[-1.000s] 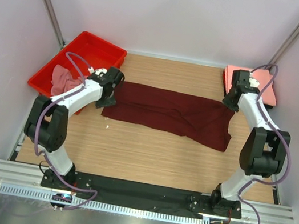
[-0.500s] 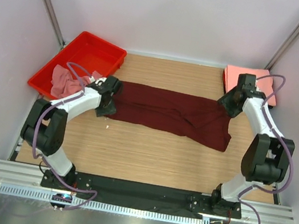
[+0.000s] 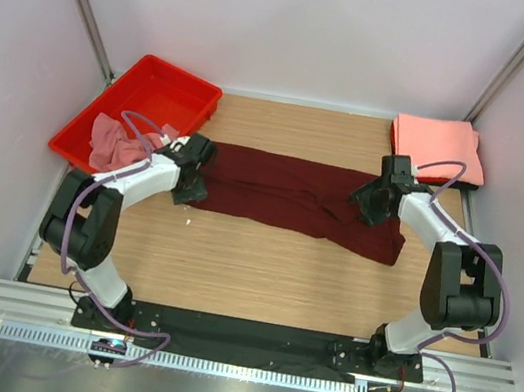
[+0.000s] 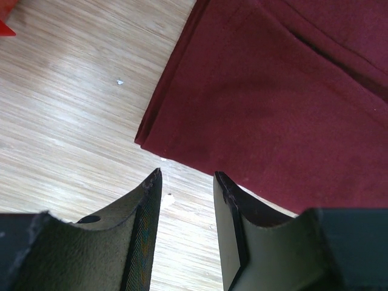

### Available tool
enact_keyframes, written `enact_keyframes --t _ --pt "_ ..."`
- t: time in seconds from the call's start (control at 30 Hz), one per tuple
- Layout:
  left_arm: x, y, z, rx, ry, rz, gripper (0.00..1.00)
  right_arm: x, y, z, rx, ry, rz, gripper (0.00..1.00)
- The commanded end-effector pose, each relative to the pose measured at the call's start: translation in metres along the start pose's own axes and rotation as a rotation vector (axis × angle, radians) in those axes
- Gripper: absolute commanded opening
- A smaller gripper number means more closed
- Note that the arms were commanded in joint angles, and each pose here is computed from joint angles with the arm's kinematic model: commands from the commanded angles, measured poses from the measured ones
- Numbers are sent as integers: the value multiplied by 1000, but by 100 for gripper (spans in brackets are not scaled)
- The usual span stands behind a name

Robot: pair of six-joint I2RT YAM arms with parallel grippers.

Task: Fold and stack the t-shirts
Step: Fold the tshirt

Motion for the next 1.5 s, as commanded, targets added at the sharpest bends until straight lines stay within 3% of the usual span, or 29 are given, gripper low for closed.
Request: enact_keyframes --t 0.0,0.53,1.2,1.4,1.47 --pt "-10 -11 -6 -33 -17 64 41 10 1 -9 -89 70 -22 55" --pt "-18 -20 -6 -30 -15 97 41 5 23 14 -85 100 42 55" --pt "-21 -31 -6 -51 -15 111 41 43 19 -9 -163 114 -93 49" --pt "-26 -35 -5 -55 -7 122 41 75 26 -25 -163 -21 -214 44" --pt "-27 -37 -3 -55 -2 128 41 71 24 -29 -146 -96 -155 43"
Point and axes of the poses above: each gripper's point midway between its finger pads, its own y axis out along the fingers, its own x axis along the line the jaws close on, z = x × y, the point moved 6 cm from there along -y, back along the fingers, and after that the axes turned 15 degrees about -y, right-handed, at the moved point
